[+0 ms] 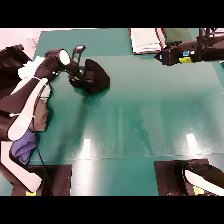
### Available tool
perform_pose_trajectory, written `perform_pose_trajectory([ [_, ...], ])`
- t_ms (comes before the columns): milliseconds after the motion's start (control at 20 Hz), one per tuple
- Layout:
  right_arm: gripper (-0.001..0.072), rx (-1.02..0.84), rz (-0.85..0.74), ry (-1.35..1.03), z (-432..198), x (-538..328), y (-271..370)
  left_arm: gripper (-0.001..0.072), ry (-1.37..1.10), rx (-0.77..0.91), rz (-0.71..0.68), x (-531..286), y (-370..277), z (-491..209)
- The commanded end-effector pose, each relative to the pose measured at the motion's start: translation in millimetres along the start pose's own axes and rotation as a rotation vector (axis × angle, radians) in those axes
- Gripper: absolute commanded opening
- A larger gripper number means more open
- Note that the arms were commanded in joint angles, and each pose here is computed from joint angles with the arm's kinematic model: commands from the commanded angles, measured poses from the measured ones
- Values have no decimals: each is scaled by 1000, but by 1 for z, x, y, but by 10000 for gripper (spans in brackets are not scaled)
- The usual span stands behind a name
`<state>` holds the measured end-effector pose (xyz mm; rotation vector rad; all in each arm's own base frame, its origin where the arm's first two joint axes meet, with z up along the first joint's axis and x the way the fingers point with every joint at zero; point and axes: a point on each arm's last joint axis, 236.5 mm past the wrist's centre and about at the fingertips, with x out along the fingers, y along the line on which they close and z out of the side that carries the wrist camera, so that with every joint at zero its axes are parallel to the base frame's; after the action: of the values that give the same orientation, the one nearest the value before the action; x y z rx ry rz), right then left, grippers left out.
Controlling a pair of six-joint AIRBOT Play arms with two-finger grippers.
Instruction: Fold the shirts.
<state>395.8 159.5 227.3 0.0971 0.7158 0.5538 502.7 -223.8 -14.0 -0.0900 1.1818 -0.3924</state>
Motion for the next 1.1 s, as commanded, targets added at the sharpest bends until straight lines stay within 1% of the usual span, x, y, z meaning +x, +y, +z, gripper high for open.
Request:
perform_pose_trajectory([
  [0, 21, 1, -1, -12, 3, 0, 0, 622, 23, -87, -88, 33, -12, -6],
  [50, 21, 1, -1, -12, 3, 0, 0, 621, 8, -90, -92, 33, -12, -3],
  [100, 21, 1, -1, -12, 3, 0, 0, 599, 4, -90, -93, 32, -13, -1],
  [150, 21, 1, -1, -11, 3, 0, 0, 390, 5, -89, -92, 32, -13, -2],
  [200, 21, 1, 0, -11, 3, 0, 0, 78, 6, -90, -92, 32, -12, -2],
  [250, 21, 1, 0, -7, 2, 0, 0, 19, 5, -85, -91, 31, -13, -1],
  [350, 21, -3, 5, 9, -1, -2, 2, 19, -25, -45, -78, 10, -16, 14],
  [450, 21, -22, 6, -18, 11, -13, 7, 19, -155, 58, -66, -45, -28, 52],
  [600, 21, -78, -2, -129, 52, -46, 20, 19, -445, 191, -33, -185, -55, 104],
  [700, 20, -124, -37, -197, 75, -70, 24, 18, -595, 250, -24, -270, -74, 106],
  [750, 21, -148, -63, -229, 85, -81, 23, 18, -632, 275, -30, -299, -84, 99],
  [800, 20, -165, -82, -255, 93, -91, 24, 18, -647, 312, -37, -320, -96, 88],
  [900, 20, -194, -113, -302, 107, -110, 25, 19, -619, 368, -81, -334, -126, 62],
  [1050, 20, -205, -130, -349, 119, -127, 29, 19, -530, 498, -173, -308, -188, 25],
])
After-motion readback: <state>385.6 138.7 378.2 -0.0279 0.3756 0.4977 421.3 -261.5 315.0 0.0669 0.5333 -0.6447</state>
